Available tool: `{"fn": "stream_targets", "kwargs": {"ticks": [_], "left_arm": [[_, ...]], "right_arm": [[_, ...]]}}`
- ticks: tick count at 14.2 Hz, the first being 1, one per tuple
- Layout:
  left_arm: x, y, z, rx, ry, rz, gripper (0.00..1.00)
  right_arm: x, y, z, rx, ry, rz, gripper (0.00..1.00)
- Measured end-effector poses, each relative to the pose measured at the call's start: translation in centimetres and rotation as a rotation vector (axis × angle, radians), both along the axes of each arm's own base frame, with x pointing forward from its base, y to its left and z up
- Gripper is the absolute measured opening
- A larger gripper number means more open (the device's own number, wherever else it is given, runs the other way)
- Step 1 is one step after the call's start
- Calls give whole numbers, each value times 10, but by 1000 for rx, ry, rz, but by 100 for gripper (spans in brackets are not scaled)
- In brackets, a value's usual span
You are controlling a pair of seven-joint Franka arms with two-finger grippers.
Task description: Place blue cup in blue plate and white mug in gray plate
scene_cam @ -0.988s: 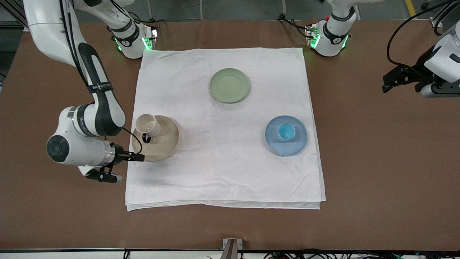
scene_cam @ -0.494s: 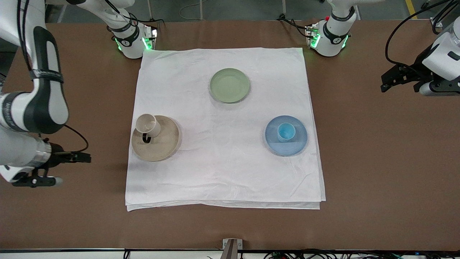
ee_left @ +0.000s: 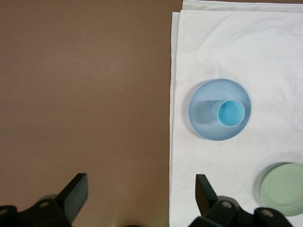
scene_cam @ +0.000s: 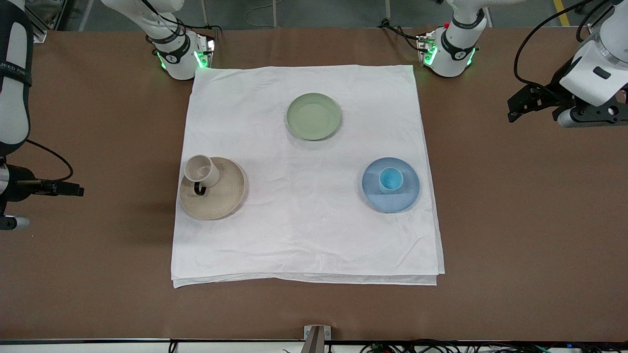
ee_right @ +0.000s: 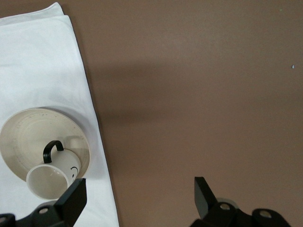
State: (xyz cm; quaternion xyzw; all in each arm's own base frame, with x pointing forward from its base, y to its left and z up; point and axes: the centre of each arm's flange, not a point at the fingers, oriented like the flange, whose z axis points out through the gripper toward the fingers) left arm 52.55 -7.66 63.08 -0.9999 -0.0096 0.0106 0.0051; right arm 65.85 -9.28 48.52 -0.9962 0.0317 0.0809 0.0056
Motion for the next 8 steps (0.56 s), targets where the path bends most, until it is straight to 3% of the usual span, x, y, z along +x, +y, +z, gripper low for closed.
{"fn": "stream_targets", "kwargs": {"ticks": [4,8], "left_arm": [[-1,7,2,0,0,13,100],[0,18,2,1,3,31,100]], "right_arm": [[2,4,25,-2,-28,7,100],[-6,16,42,7,-13,25,100]]}}
